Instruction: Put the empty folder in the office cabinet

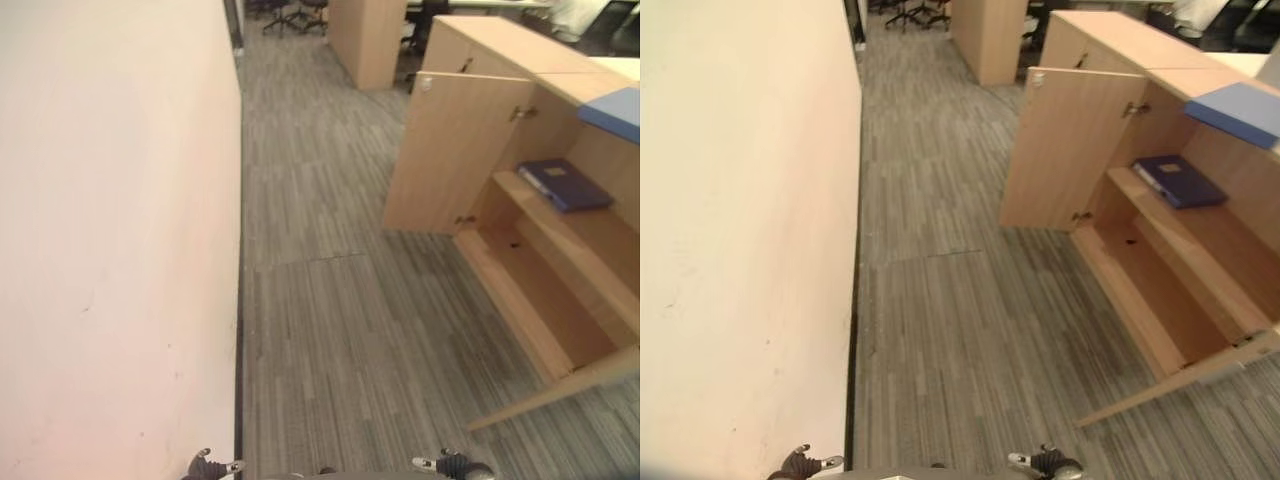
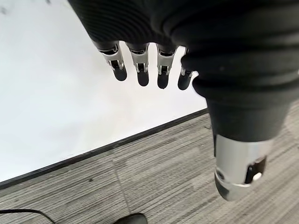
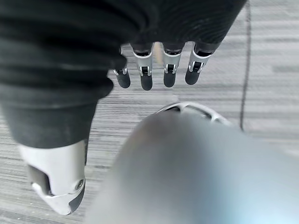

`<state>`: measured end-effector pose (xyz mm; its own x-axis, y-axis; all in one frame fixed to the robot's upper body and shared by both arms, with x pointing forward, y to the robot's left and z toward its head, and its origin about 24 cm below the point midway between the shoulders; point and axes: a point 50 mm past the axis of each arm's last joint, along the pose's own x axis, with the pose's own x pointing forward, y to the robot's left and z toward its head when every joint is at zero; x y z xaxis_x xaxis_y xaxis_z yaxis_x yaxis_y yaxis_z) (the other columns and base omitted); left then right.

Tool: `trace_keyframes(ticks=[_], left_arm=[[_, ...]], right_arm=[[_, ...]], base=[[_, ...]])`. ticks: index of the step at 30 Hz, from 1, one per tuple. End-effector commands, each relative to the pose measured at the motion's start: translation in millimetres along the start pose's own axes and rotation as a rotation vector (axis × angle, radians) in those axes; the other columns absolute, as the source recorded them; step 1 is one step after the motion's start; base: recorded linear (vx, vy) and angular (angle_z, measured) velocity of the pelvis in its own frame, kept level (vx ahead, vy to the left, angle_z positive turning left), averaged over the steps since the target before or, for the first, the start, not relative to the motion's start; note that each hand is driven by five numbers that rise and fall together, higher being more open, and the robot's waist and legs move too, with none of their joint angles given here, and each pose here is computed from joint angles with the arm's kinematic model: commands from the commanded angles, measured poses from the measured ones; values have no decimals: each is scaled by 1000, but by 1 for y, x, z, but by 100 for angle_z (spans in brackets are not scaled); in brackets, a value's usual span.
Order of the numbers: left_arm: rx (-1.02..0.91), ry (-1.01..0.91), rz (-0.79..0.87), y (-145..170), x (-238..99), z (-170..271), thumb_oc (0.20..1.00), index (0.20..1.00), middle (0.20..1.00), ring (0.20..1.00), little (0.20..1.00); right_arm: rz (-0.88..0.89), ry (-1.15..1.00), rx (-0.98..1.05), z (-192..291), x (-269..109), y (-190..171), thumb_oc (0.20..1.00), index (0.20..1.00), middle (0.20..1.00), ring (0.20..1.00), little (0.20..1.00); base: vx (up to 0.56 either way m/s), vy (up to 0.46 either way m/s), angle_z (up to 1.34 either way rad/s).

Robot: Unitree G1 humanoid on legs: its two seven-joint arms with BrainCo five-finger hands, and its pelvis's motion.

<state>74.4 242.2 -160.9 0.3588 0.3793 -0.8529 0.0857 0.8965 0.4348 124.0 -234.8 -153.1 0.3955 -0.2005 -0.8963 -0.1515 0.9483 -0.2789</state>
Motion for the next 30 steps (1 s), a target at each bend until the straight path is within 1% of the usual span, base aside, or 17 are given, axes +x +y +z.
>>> trace_keyframes(ticks=[1, 6, 13, 21, 25, 30], left_arm=[[-28, -1, 44, 12, 2, 0, 1000, 1000, 1000, 1000, 1000], [-19, 14, 44, 13, 1, -6, 1000, 1000, 1000, 1000, 1000], [-21, 38, 29, 7, -1, -12, 1000, 1000, 1000, 1000, 1000], [5, -38, 25, 7, 2, 9, 1000, 1000, 1000, 1000, 1000], [-40, -49, 23, 8, 3, 16, 1000, 1000, 1000, 1000, 1000], [-51, -46, 29, 9, 3, 14, 1000, 1000, 1000, 1000, 1000]], right_arm=[[59, -39, -10, 14, 0, 25, 1000, 1000, 1000, 1000, 1000], [52, -9, 29, 6, 0, 23, 1000, 1000, 1000, 1000, 1000], [44, 51, 14, -12, -1, 20, 1000, 1000, 1000, 1000, 1000], [42, 75, -5, -20, -2, 18, 1000, 1000, 1000, 1000, 1000], [24, 91, 11, -23, -2, 13, 1000, 1000, 1000, 1000, 1000], [-6, 118, 53, -30, -3, 4, 1000, 1000, 1000, 1000, 1000]], base=[[60, -133, 34], [183, -132, 29], [178, -155, 31], [133, -203, 9], [33, -228, 17], [129, -10, 2]])
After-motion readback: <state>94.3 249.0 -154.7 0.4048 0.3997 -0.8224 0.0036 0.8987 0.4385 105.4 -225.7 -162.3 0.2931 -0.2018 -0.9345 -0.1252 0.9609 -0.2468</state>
